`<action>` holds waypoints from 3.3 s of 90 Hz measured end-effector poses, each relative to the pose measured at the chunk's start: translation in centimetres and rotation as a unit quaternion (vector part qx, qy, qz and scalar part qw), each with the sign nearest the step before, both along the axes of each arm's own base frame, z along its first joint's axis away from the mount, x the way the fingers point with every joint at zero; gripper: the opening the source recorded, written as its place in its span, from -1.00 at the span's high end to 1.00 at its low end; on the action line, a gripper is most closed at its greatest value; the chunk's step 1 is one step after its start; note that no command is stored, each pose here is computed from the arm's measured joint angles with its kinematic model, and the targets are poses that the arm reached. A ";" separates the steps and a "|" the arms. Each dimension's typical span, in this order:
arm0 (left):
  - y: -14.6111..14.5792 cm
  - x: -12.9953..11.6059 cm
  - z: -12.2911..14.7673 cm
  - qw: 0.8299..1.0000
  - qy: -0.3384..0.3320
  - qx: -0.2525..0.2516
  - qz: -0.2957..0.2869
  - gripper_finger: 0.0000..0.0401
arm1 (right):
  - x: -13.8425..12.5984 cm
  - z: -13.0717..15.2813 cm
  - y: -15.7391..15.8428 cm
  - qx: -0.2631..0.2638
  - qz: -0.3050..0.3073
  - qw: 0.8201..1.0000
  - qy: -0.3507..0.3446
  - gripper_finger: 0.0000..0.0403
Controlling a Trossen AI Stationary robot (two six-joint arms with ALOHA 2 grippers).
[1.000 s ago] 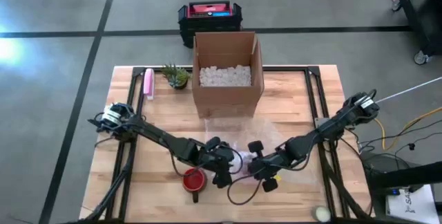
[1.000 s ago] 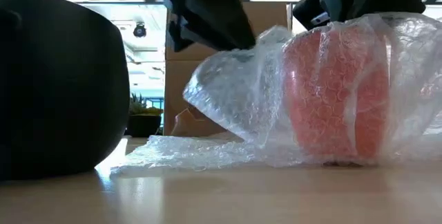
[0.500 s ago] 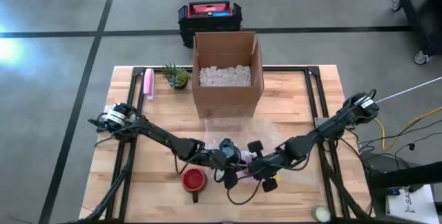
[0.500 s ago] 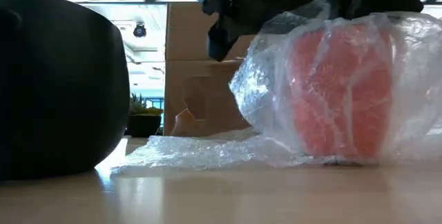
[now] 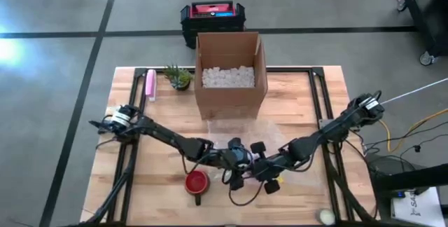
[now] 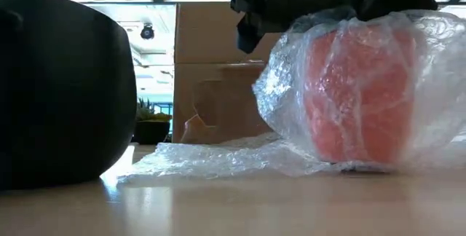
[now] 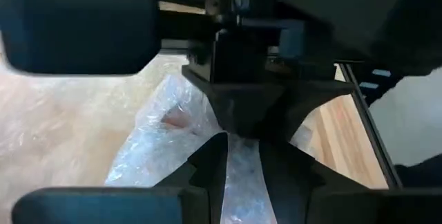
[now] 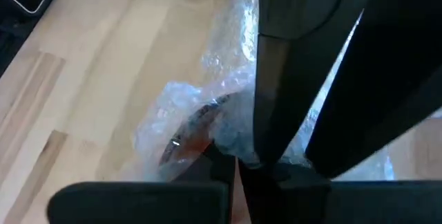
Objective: Wrap mug
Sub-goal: Wrap the orange mug with the bubble wrap on top
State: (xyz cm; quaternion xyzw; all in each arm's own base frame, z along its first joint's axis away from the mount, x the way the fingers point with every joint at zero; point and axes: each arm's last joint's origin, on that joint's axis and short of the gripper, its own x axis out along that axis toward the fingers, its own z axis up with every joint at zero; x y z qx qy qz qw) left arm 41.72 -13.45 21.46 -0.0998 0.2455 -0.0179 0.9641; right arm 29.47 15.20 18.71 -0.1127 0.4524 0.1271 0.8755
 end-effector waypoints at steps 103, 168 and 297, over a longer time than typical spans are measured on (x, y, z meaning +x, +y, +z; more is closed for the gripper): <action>-0.2 0.5 -1.9 1.000 0.013 0.001 0.001 0.63 | 0.1 0.9 -0.6 -0.033 -0.040 0.994 0.099 0.99; -0.2 0.5 -1.9 1.000 0.013 -0.001 0.001 0.63 | 0.9 4.6 -0.5 -0.056 -0.024 0.996 0.067 0.99; 0.0 0.1 -1.5 0.999 0.019 0.012 0.034 0.63 | 1.0 -0.2 -0.6 -0.086 -0.020 0.973 0.213 0.99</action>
